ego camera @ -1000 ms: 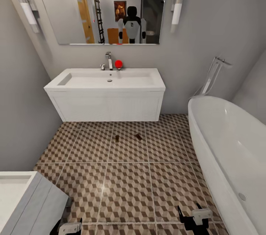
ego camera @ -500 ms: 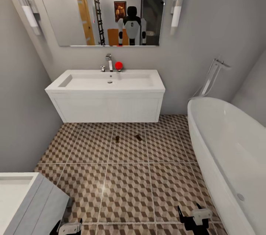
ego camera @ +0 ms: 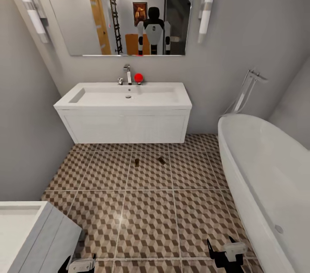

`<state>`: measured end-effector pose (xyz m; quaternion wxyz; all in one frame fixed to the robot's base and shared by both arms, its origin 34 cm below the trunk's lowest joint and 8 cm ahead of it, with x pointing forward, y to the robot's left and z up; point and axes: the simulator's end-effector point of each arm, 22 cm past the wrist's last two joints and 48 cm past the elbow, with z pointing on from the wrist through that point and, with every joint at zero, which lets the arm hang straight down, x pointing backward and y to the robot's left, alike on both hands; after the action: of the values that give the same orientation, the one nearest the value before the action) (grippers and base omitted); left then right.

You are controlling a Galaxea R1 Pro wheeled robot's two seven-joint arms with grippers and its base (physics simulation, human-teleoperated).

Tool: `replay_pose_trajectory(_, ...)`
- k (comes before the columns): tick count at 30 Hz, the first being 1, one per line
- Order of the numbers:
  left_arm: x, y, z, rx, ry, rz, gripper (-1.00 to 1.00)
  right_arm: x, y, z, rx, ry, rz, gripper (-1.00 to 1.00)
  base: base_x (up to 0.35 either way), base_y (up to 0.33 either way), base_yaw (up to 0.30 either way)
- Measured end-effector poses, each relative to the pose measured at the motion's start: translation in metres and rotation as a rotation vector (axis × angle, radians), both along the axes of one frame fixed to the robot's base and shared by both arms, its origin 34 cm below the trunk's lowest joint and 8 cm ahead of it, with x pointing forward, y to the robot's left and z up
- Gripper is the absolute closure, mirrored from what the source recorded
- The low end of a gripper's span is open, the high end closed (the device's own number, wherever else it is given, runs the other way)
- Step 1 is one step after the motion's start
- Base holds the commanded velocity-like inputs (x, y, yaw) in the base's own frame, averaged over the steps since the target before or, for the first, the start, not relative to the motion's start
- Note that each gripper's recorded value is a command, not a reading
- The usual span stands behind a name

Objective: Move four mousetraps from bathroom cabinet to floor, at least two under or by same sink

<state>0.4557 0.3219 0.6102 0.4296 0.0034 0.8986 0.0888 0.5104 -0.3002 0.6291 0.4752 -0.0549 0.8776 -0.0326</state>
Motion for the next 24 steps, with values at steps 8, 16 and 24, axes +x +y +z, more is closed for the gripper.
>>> replay_pose_trajectory(8, -0.002, 0.0, 0.01, 0.0, 0.0, 0.0, -1.0, -0.002, 0.0, 0.009, 0.0, 0.001, 0.0, -1.0, 0.0, 0.0, 0.0)
replay_pose_trajectory(16, -0.004, 0.0, 0.019, 0.0, 0.001, 0.0, -1.0, -0.004, 0.0, 0.019, 0.0, 0.001, 0.0, -1.0, 0.0, 0.0, 0.0)
replay_pose_trajectory(24, -0.006, 0.0, 0.027, 0.0, 0.001, 0.0, -1.0, -0.005, 0.0, 0.027, 0.0, 0.0, 0.0, -1.0, 0.0, 0.0, 0.0)
